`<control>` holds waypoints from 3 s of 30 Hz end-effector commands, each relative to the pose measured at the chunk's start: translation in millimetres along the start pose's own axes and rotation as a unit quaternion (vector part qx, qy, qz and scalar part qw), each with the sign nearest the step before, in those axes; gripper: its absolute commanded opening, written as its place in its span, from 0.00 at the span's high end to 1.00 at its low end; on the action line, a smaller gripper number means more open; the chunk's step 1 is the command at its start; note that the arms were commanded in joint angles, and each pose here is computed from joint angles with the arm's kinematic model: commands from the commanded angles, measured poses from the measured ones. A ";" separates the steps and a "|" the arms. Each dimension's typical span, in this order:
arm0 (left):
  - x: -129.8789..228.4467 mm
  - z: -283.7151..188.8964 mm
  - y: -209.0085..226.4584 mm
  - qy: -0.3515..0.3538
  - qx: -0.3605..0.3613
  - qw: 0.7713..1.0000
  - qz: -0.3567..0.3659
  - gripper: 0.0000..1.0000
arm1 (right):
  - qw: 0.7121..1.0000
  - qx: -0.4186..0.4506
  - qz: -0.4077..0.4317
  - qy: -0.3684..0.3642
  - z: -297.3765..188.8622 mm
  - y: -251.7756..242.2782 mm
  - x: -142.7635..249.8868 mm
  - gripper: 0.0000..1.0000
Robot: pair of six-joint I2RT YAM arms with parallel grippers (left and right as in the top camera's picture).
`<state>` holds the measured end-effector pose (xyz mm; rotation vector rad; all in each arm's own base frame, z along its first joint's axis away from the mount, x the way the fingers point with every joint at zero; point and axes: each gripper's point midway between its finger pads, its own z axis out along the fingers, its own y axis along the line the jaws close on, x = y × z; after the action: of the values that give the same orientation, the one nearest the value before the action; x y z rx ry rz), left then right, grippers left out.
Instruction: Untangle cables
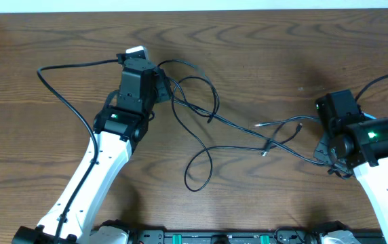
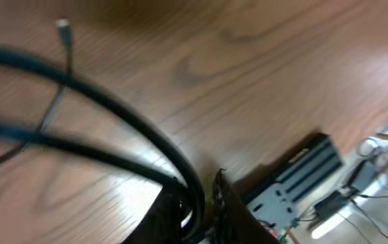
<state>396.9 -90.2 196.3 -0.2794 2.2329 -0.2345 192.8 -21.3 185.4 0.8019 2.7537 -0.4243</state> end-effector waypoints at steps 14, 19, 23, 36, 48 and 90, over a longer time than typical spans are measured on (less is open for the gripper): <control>2.8 -0.9 -2.0 0.018 0.012 1.000 -0.005 0.41 | 0.971 0.163 0.165 -0.058 -3.3 -75.1 -14.2 0.60; 8.6 -1.3 -7.8 0.033 0.029 0.999 -0.005 0.33 | 0.971 0.098 0.218 -0.016 8.7 -52.9 -12.5 0.16; 19.3 -5.3 -30.4 0.063 0.097 0.993 0.016 0.32 | 0.972 0.030 0.232 0.015 12.3 -24.0 -10.9 0.05; 31.3 -14.0 -54.4 0.087 0.176 0.977 0.078 0.10 | 0.979 -0.111 0.161 0.051 9.0 32.2 -16.4 0.01; 35.1 -14.3 -52.5 0.095 0.173 0.977 0.078 0.01 | 0.979 -0.111 0.161 0.053 9.0 31.8 -15.4 0.01; -25.2 -174.1 -91.9 -0.067 0.335 0.935 0.096 0.92 | 0.780 -0.491 -0.374 0.099 -81.7 249.5 114.1 0.19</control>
<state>289.4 -157.3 334.5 0.2766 1.9286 -0.7930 234.2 246.5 171.3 -0.4133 2.8022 0.9163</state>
